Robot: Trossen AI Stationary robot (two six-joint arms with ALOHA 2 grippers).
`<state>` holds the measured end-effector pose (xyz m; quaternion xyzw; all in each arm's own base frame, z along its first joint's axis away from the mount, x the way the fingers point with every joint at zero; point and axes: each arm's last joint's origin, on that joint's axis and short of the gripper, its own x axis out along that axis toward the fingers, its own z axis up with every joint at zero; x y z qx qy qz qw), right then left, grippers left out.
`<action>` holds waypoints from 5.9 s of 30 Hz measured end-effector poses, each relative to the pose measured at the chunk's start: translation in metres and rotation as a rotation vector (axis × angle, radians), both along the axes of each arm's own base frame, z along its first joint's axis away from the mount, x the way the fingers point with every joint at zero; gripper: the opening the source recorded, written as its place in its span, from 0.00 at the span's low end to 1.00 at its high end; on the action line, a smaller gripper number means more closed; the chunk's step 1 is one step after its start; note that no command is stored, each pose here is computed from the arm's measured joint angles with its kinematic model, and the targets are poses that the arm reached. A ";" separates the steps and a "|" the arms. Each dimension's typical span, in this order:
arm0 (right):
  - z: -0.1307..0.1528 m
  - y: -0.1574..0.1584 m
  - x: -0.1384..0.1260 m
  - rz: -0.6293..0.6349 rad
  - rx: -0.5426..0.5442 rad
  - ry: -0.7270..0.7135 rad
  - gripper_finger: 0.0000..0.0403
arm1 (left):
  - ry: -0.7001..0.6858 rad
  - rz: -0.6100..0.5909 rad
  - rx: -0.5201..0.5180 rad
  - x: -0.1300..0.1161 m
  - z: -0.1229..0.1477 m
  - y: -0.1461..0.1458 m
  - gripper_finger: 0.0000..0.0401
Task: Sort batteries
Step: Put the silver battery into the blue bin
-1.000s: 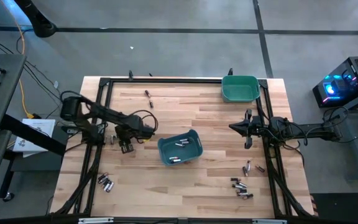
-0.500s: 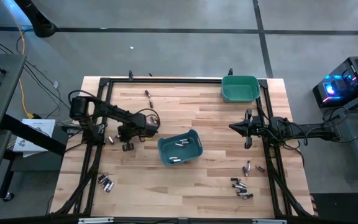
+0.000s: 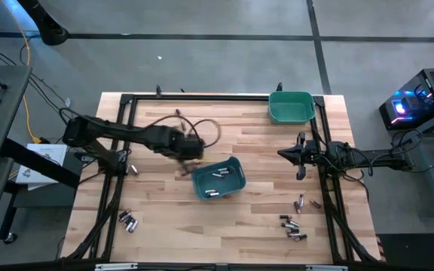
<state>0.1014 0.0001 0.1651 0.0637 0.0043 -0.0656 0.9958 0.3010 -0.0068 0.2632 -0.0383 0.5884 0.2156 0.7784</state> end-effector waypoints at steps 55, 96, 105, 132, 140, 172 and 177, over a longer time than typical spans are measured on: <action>0.000 0.000 0.000 0.000 0.000 0.000 0.00 | 0.245 0.239 -0.020 0.008 0.003 -0.070 0.35; 0.000 0.000 0.000 -0.001 0.000 0.000 0.00 | 1.220 -0.610 -0.233 -0.093 -0.183 -0.008 0.44; 0.000 0.000 0.000 -0.001 0.000 0.000 0.00 | 1.146 -0.563 -0.223 -0.090 -0.179 -0.009 0.09; 0.000 0.000 0.000 -0.001 0.000 0.000 0.00 | -0.365 -0.017 0.021 -0.030 0.027 0.020 0.08; 0.000 0.000 0.000 0.000 0.000 0.000 0.00 | -0.268 -0.294 -0.149 0.073 0.006 -0.014 0.08; -0.001 0.000 0.000 0.000 0.000 0.006 0.00 | 0.188 -0.185 -0.184 0.106 -0.026 -0.016 0.38; -0.001 0.000 0.000 0.000 0.000 0.006 0.00 | 0.191 0.011 0.109 0.058 0.031 -0.032 0.36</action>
